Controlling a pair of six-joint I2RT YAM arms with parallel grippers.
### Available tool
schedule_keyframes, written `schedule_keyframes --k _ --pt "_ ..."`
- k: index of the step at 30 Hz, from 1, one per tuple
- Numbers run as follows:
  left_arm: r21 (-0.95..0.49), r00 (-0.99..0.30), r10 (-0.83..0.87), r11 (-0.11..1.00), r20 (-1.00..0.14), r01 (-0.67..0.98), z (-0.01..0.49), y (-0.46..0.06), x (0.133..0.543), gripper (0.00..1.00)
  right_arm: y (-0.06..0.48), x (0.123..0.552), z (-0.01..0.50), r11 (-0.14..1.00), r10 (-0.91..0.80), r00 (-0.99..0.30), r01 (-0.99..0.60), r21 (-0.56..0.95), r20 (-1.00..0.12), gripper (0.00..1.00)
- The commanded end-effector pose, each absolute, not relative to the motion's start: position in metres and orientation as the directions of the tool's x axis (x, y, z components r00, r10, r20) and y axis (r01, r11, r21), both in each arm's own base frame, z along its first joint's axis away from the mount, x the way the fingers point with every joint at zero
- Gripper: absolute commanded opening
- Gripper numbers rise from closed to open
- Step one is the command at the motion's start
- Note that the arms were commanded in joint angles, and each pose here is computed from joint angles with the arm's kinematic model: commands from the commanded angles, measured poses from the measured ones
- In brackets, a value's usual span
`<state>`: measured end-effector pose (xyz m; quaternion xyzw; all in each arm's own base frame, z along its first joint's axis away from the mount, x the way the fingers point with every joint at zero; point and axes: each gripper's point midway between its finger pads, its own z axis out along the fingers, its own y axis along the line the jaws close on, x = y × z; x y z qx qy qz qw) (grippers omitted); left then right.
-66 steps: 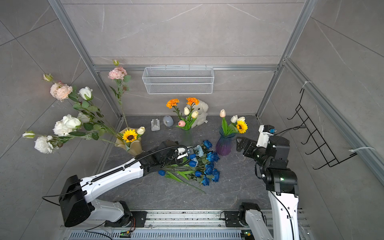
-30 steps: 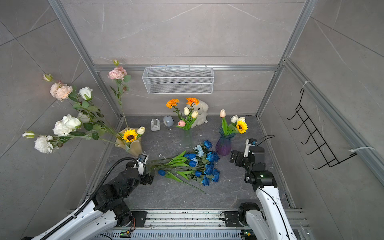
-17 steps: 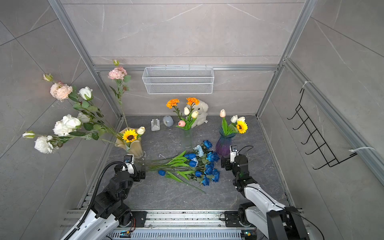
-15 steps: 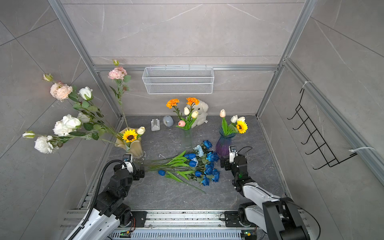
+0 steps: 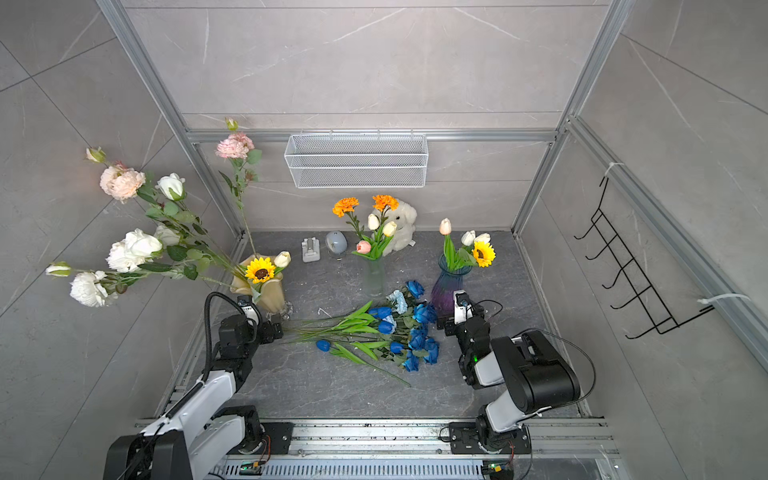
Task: Pick out blue flowers from the vase
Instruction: Move the vase to the center of the board.
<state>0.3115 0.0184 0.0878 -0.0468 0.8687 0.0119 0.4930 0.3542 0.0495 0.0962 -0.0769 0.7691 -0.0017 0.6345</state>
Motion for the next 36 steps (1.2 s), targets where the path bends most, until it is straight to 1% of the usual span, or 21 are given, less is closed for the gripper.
schedule_keyframes --k 1,7,9,14,17,19,23,36 --pt "-0.037 -0.359 -0.044 0.999 -0.932 -0.027 0.124 0.013 0.346 1.0 0.047 0.358 0.112 0.99 -0.106 -0.115 -0.101 -0.095 -0.988 1.0" --pt "-0.017 -0.354 -0.006 0.999 -0.935 0.029 0.115 0.008 0.359 1.0 0.048 0.374 0.103 0.99 -0.111 -0.213 -0.112 -0.089 -0.971 1.0" --pt "-0.022 -0.373 -0.005 0.999 -0.928 0.043 0.112 0.006 0.362 1.0 0.046 0.379 0.1 0.991 -0.104 -0.244 -0.105 -0.081 -0.964 1.0" --pt "-0.016 -0.395 0.012 0.998 -0.919 0.068 0.11 0.004 0.376 1.0 0.044 0.383 0.099 0.992 -0.093 -0.268 -0.109 -0.065 -0.959 1.0" --pt "-0.025 -0.346 -0.006 0.998 -0.938 0.049 0.105 0.006 0.377 1.0 0.044 0.385 0.097 0.992 -0.086 -0.281 -0.116 -0.055 -0.956 1.0" --pt "-0.024 -0.343 -0.013 0.999 -0.939 0.029 0.097 0.01 0.378 1.0 0.043 0.385 0.097 0.992 -0.083 -0.285 -0.12 -0.05 -0.955 1.0" --pt "-0.027 -0.357 -0.008 0.998 -0.934 0.049 0.087 0.007 0.382 1.0 0.042 0.387 0.096 0.992 -0.074 -0.296 -0.12 -0.04 -0.952 0.99" --pt "-0.033 -0.369 -0.012 0.998 -0.929 0.051 0.087 0.008 0.384 1.0 0.039 0.389 0.096 0.993 -0.058 -0.307 -0.115 -0.024 -0.95 1.0"
